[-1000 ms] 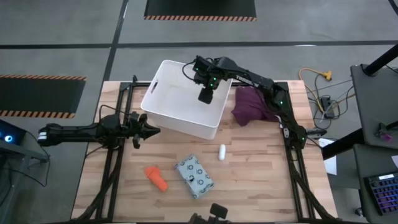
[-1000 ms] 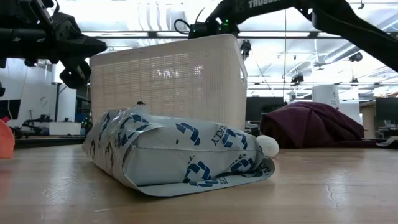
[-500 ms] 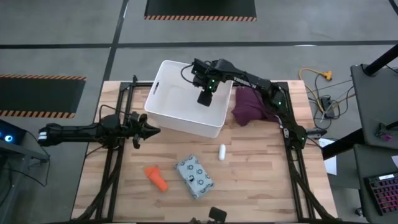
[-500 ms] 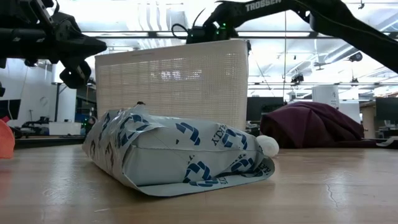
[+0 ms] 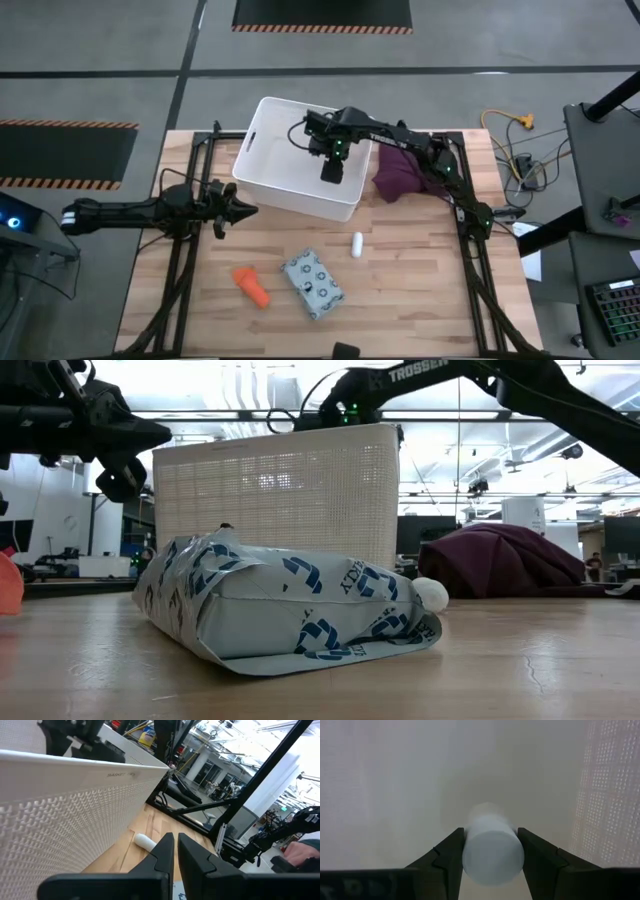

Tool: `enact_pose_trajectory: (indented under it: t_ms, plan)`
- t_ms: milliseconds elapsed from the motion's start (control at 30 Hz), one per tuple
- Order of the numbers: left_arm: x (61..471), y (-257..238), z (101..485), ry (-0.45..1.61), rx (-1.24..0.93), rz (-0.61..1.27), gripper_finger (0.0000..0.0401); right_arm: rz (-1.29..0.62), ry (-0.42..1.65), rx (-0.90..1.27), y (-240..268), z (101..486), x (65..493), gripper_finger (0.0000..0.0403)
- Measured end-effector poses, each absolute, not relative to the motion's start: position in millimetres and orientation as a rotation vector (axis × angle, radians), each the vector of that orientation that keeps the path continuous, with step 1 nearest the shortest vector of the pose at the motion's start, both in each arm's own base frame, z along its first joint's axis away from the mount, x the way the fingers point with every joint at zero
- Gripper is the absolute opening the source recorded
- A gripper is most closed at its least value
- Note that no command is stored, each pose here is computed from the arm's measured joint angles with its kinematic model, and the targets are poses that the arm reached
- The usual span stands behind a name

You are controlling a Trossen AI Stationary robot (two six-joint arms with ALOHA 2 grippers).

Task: Pick & place medical supplies in basket/bin
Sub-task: Put the pill bottle into the bin, then put the white bandage into the bin

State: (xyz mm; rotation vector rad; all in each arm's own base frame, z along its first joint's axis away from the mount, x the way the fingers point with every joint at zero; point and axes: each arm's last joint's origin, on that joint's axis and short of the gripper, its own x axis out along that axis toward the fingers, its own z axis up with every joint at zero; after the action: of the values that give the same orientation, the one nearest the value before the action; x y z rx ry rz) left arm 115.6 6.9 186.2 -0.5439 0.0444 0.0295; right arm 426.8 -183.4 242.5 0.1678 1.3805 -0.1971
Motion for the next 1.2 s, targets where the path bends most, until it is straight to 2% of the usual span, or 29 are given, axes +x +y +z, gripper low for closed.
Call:
enact_pose_trajectory:
  t_ms: [367, 733, 900, 1200]
  plan:
    - [115.6, 6.8, 186.1, 0.045, -0.544, 0.03, 0.0006, -0.194, 1.416, 0.18, -182.5, 218.1, 426.2, 0.0156]
    - [115.6, 6.9, 186.2, 0.044, -0.544, 0.031, 0.0006, -0.206, 1.429, 0.192, -182.1, 217.1, 425.0, 0.0257]
    - [115.6, 6.9, 186.1, 0.044, -0.544, 0.031, 0.0006, -0.234, 1.372, 0.197, -183.6, 235.8, 426.6, 0.0283]
    - [115.6, 6.8, 186.2, 0.044, -0.544, 0.029, 0.0006, -0.273, 1.181, 0.163, -179.4, 304.2, 417.1, 0.0267]
